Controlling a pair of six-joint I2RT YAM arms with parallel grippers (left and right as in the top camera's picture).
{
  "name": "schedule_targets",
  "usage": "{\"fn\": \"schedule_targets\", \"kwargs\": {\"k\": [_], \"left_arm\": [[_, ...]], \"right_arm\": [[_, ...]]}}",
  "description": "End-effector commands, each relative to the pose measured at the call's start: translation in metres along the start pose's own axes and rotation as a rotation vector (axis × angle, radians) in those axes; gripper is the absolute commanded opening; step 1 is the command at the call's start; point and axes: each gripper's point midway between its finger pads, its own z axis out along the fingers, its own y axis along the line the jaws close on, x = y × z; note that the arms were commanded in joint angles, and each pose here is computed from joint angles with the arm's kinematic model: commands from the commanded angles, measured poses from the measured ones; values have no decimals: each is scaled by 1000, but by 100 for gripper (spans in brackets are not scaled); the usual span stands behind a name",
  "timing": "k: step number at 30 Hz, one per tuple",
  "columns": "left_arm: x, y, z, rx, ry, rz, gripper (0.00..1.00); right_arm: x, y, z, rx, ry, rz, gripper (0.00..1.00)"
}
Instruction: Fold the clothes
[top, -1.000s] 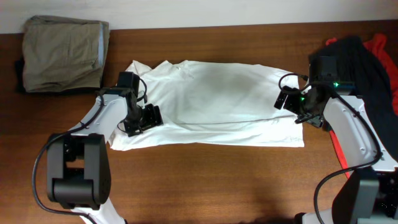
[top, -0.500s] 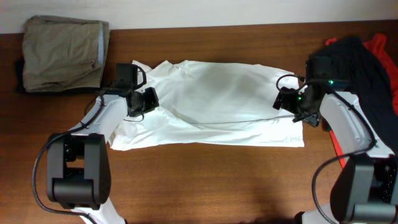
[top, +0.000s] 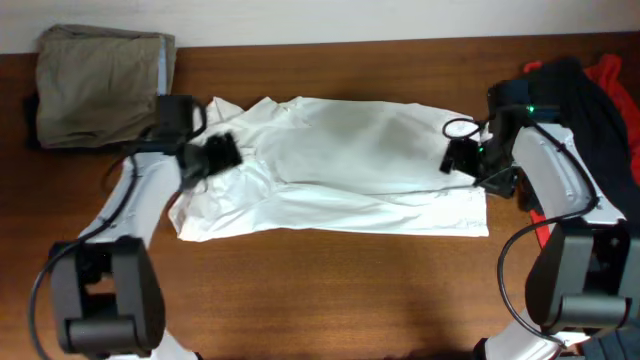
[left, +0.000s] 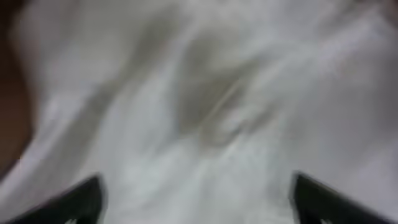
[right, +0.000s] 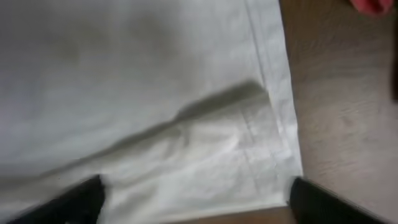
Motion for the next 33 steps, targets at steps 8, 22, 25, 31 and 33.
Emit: {"fn": "schedule_targets", "kwargs": {"k": [8,22,25,31,33], "left_arm": [[94,50,-6,-188,383,-90,1],[109,136,-1,-453,455,-249,1],[113,163,-15,-480,483,-342,1],[103,190,-47,-492,435,-473,1],[88,184,-64,-473,356,-464,1]], "right_arm": [[55,3,52,-100,151,-45,5],[64,-22,79,10,115,45,5],[64,-22,79,10,115,45,4],[51,-18,63,20,101,51,4],[48,-16,51,25,112,52,4]]}}
